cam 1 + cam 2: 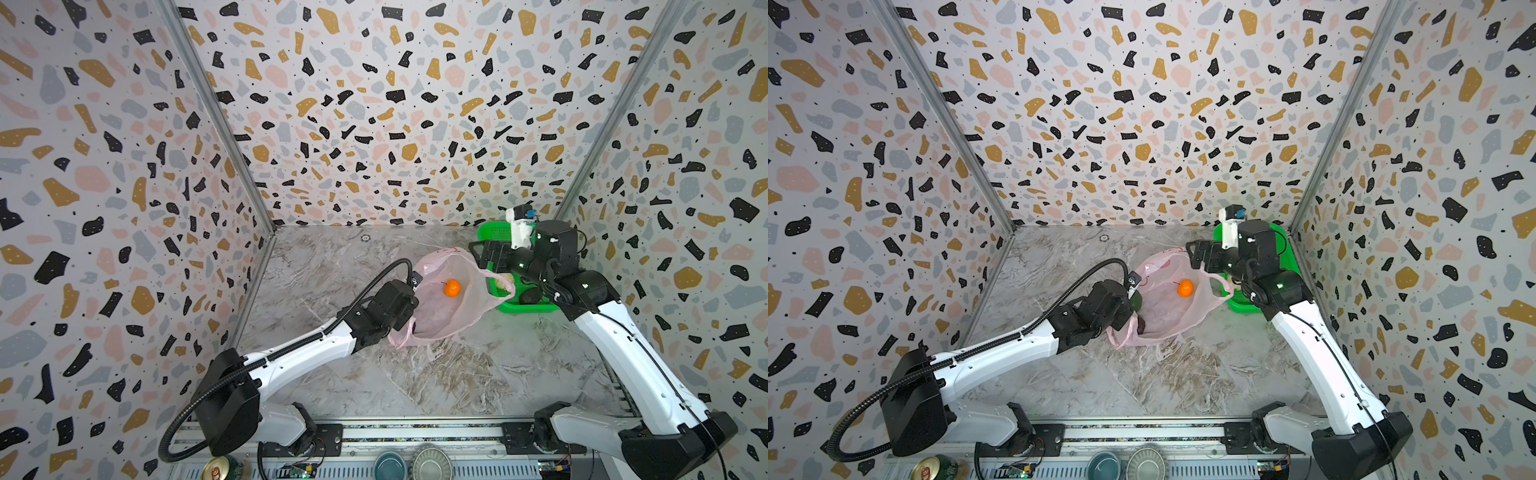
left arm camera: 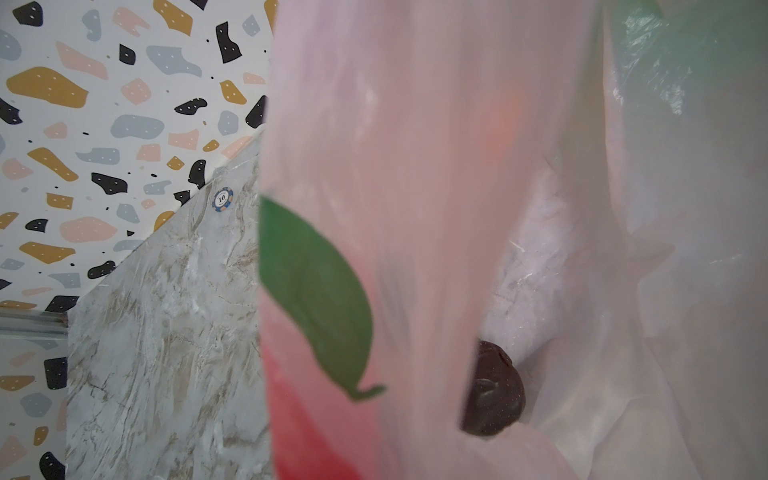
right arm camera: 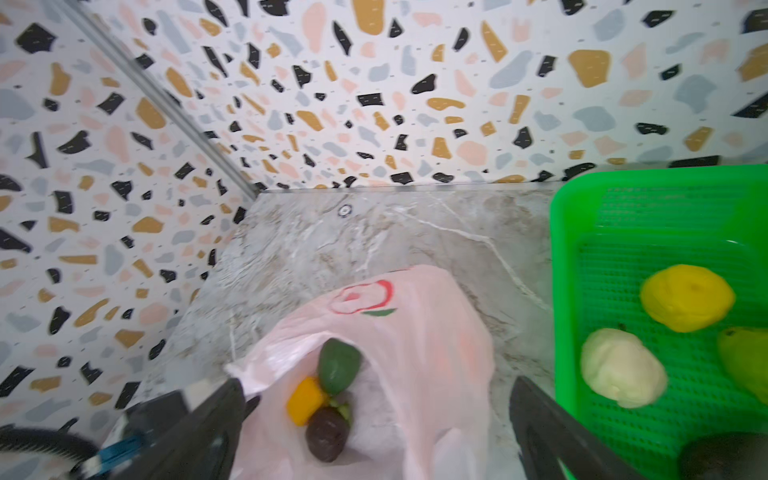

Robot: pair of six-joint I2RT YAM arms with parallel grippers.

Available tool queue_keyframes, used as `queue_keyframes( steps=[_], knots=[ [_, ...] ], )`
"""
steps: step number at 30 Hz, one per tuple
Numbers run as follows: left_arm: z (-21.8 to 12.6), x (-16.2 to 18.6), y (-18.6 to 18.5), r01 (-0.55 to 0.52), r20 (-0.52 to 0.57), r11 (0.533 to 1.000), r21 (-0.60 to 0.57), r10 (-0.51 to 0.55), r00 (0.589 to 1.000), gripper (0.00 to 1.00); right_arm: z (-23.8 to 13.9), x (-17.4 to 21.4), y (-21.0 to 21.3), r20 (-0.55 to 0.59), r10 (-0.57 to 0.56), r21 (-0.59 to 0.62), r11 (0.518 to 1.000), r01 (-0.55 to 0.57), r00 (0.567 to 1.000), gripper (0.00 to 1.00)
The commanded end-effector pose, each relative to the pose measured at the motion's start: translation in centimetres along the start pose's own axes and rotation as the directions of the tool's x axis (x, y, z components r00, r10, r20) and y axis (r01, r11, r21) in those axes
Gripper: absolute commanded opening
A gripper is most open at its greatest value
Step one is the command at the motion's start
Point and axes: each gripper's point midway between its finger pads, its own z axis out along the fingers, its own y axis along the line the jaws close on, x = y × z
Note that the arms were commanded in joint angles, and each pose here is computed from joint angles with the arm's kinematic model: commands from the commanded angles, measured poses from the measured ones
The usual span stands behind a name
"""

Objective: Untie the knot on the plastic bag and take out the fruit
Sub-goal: 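Open the right gripper and move it back into the bag mouth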

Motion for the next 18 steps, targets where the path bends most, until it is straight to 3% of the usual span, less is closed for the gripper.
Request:
queue_keyframes(
  steps=[1, 7, 18],
  knots=[
    [-0.5, -1.6, 0.3, 0.007, 0.051, 1.0, -0.004, -0.007, 0.999, 0.0, -0.5, 1.4, 3.0, -0.046, -0.008, -0.017, 1.0, 0.007, 0.999, 0.99],
    [-0.6, -1.8, 0.3, 0.008, 0.058, 1.0, -0.005, -0.008, 0.998, 0.0, 1.4, 7.2, 6.1, -0.158, -0.089, -0.037, 0.996, 0.084, 0.983, 0.98],
    [-1.1, -2.7, 0.3, 0.018, 0.081, 1.0, 0.015, -0.019, 0.997, 0.0, 5.7, 16.4, 2.7, -0.304, -0.214, 0.059, 0.968, 0.242, 0.928, 0.92]
  ],
)
